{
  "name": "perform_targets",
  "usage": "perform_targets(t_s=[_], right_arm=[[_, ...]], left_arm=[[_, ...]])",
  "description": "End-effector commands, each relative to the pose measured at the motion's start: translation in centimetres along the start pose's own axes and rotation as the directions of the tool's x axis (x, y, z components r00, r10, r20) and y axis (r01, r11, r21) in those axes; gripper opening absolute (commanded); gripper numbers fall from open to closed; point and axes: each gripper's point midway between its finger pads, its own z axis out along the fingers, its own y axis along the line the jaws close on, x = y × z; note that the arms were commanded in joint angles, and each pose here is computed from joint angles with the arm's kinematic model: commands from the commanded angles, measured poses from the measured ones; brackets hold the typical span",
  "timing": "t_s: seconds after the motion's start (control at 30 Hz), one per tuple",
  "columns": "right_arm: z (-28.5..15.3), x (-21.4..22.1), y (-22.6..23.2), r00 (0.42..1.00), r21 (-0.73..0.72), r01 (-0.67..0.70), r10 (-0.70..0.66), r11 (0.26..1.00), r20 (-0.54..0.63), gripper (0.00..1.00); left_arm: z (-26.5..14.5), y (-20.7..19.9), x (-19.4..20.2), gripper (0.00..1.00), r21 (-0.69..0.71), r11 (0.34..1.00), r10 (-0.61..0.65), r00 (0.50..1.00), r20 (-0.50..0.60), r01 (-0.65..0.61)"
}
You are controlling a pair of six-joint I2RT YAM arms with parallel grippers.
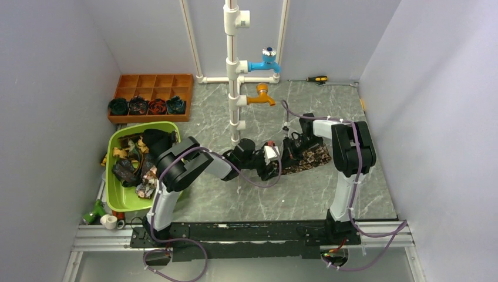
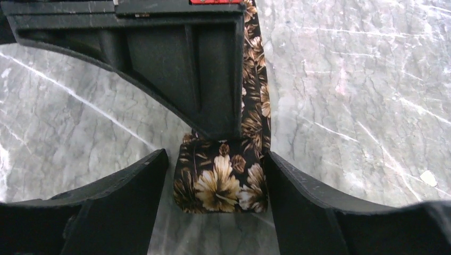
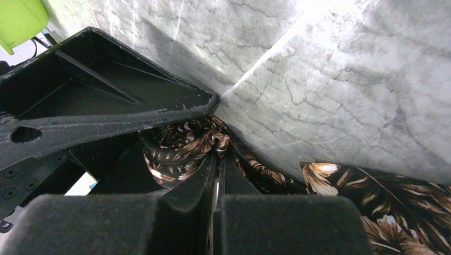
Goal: Roll the ties
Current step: Roll the tie at the center of the board.
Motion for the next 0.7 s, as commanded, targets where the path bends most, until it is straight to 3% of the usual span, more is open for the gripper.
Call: perform_targets(t_s=[0.0, 0.13, 0.2, 0.23, 0.43, 0.53, 0.67], right_arm=[[2.0, 0.2, -5.5, 0.996, 0.227, 0.086, -0.085, 0.97, -0.014, 0.0], [2.6, 0.0, -3.2, 0.996, 0.128, 0.084, -0.086, 0.988, 0.014, 0.0], [1.9, 0.0, -1.6, 0.996, 0.063, 0.081, -0.083, 0.995, 0.02, 0.0], [1.2, 0.0, -1.0, 0.996, 0.033, 0.078, -0.079, 0.996, 0.029, 0.06], [-2.8, 0.1, 2.9, 0.992, -0.114, 0.101, -0.091, 0.988, 0.093, 0.36], [-2.5, -0.1, 5.3, 0.991, -0.186, 0.1, -0.082, 0.977, 0.104, 0.44], [-0.8, -0.2, 6.7, 0.992, -0.199, 0.114, -0.101, 0.973, 0.075, 0.46]], left_arm=[[0.9, -1.4, 2.1, 0.68, 0.049, 0.997, -0.056, 0.997, -0.044, 0.058], [0.0, -1.9, 4.0, 0.36, 0.05, 0.996, -0.062, 0.989, -0.134, 0.069], [-1.5, -2.2, 5.3, 0.27, 0.044, 0.998, -0.041, 0.98, -0.196, 0.05], [-2.4, -2.4, 6.0, 0.25, 0.042, 0.998, -0.032, 0.973, -0.23, 0.043], [-5.8, -3.5, 9.4, 0.22, 0.033, 0.998, -0.034, 0.919, -0.393, 0.051], [-5.9, -3.8, 9.4, 0.23, 0.041, 0.997, -0.047, 0.912, -0.407, 0.069], [-5.6, -3.7, 9.4, 0.25, 0.041, 0.996, -0.054, 0.907, -0.417, 0.078]])
